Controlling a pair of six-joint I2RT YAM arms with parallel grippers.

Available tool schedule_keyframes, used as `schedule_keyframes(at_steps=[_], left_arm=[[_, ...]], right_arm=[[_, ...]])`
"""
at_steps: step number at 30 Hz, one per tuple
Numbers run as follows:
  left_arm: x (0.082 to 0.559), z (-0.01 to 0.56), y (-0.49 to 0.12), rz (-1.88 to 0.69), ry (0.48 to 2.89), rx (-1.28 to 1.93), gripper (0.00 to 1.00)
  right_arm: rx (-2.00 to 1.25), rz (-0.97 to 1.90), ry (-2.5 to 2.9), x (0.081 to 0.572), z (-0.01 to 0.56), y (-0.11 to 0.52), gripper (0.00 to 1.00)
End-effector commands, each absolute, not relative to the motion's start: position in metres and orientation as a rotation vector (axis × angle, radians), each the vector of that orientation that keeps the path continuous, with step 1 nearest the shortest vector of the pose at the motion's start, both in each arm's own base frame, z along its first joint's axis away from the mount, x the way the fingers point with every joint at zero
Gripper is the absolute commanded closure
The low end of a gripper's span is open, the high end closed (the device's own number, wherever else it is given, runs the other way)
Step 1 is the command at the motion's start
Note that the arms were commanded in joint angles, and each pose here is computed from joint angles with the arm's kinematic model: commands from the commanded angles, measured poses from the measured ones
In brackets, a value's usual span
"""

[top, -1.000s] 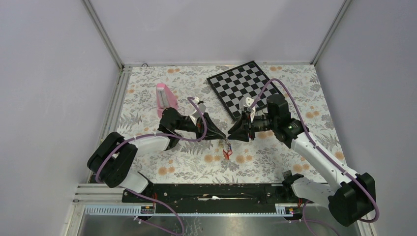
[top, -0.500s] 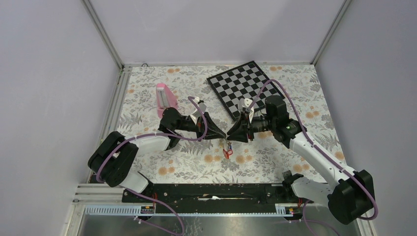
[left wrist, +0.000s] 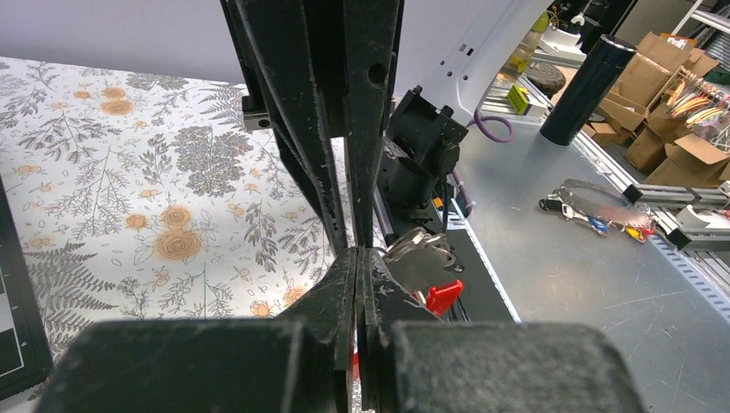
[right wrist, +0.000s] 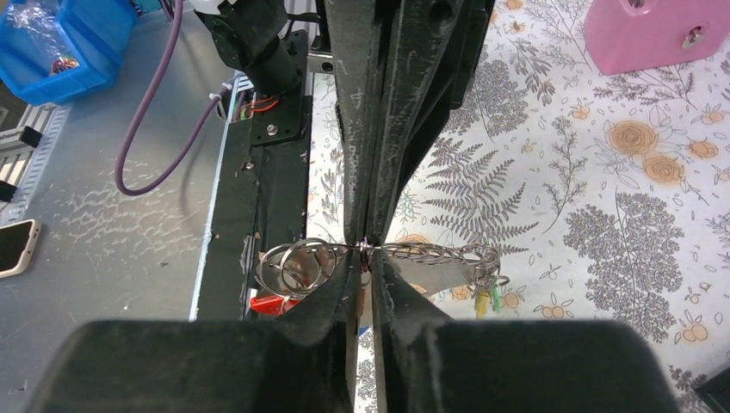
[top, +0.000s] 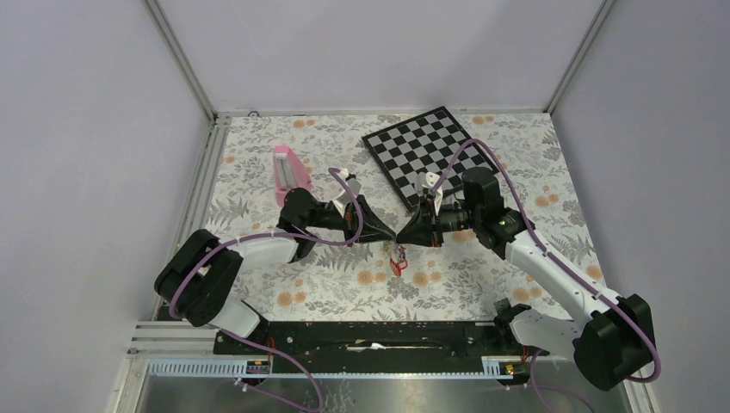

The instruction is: Put the keys on the keyring

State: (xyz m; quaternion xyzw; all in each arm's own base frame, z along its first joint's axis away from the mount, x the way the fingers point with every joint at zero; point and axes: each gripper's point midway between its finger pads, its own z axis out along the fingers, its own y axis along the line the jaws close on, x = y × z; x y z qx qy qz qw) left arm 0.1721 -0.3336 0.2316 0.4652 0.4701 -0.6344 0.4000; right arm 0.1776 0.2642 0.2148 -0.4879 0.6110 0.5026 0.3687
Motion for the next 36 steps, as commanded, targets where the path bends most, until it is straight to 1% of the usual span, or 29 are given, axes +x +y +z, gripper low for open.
schedule_keyframes(at_steps=[1, 3, 8, 12, 14, 17, 19, 22, 27, 36], left_arm=[[0.171, 0.255, -0.334, -1.562, 1.061, 1.191, 1.00], [0.172, 0.255, -0.334, -1.560, 1.064, 1.190, 1.00], [0.176, 0.251, -0.335, -1.529, 1.087, 1.210, 0.99], [0.186, 0.247, -0.339, -1.476, 1.148, 1.250, 0.77], [0.191, 0.248, -0.341, -1.454, 1.168, 1.267, 0.68], [0.196, 0.254, -0.343, -1.437, 1.177, 1.278, 0.59], [0.197, 0.256, -0.344, -1.428, 1.178, 1.282, 0.56], [0.200, 0.255, -0.344, -1.414, 1.186, 1.288, 0.56], [0.201, 0.251, -0.343, -1.391, 1.202, 1.300, 0.63], [0.198, 0.242, -0.343, -1.398, 1.225, 1.319, 0.68]], right_arm=[[-1.257, 1.255, 1.530, 0.183, 0.220, 0.267, 0.93], [-1.268, 1.233, 1.527, 0.183, 0.220, 0.265, 1.00], [-1.323, 1.103, 1.546, 0.191, 0.229, 0.258, 1.00], [-1.381, 1.007, 1.616, 0.192, 0.229, 0.251, 1.00], [-1.411, 0.963, 1.643, 0.191, 0.228, 0.252, 1.00], [-1.441, 0.894, 1.688, 0.192, 0.225, 0.253, 1.00], [-1.455, 0.874, 1.711, 0.193, 0.224, 0.255, 1.00], [-1.459, 0.864, 1.727, 0.194, 0.224, 0.258, 1.00], [-1.460, 0.856, 1.736, 0.197, 0.225, 0.260, 1.00], [-1.448, 0.856, 1.731, 0.199, 0.225, 0.262, 1.00]])
